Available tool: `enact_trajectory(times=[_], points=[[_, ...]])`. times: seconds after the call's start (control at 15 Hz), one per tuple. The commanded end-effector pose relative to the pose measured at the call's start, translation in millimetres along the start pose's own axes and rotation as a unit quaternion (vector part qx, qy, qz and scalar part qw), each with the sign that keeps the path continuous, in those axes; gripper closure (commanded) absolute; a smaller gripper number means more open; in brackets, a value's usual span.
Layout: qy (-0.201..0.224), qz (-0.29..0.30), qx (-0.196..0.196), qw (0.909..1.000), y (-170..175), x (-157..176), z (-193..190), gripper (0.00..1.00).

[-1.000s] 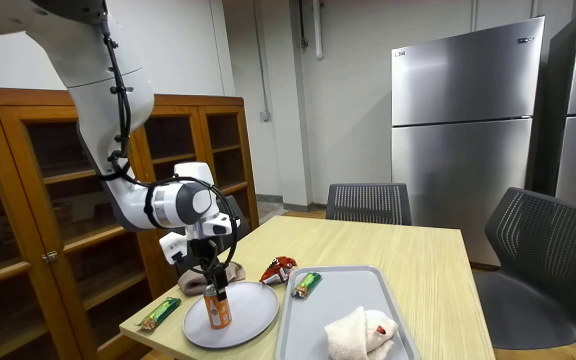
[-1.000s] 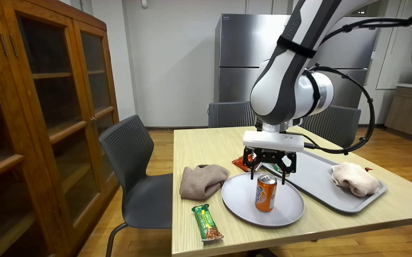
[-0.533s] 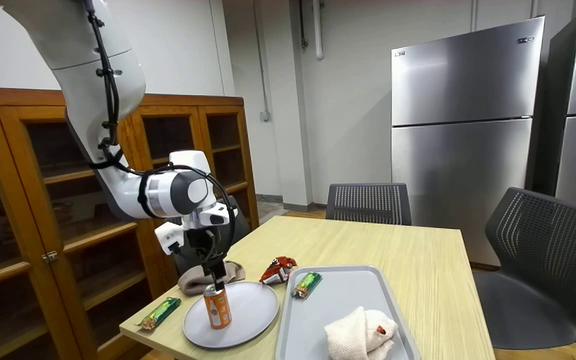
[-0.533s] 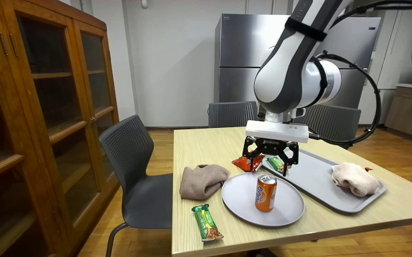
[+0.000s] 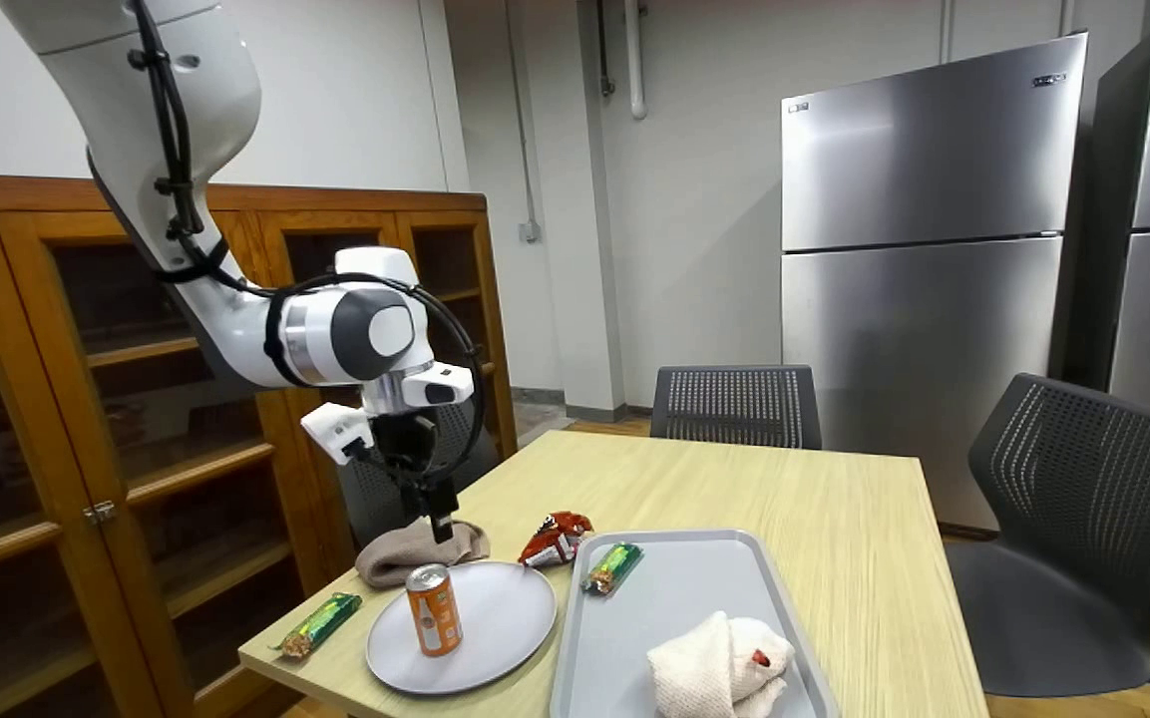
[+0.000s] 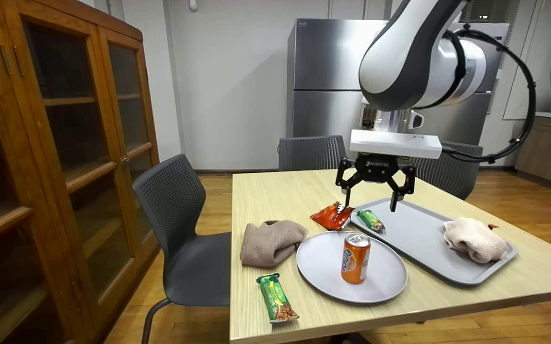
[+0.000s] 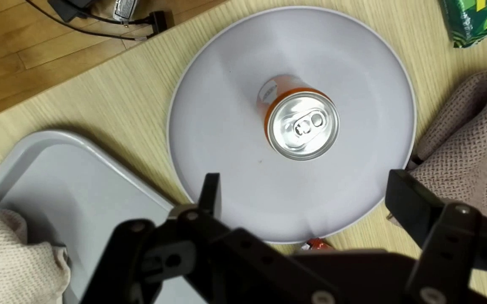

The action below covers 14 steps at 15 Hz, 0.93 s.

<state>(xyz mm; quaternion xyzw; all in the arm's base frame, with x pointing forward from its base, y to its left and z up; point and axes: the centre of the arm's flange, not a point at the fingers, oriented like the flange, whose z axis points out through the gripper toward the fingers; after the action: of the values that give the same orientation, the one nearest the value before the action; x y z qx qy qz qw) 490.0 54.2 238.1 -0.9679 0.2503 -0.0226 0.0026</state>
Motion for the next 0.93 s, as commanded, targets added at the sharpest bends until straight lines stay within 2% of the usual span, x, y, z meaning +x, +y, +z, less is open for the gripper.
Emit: enact_trajectory(times=[0.0, 0.87], points=[[-0.012, -0.031, -0.011, 0.9994, 19.9, -6.8, -31.9, 0.00], [-0.077, -0.114, 0.006, 0.9904, 57.5, -7.6, -91.9, 0.00]])
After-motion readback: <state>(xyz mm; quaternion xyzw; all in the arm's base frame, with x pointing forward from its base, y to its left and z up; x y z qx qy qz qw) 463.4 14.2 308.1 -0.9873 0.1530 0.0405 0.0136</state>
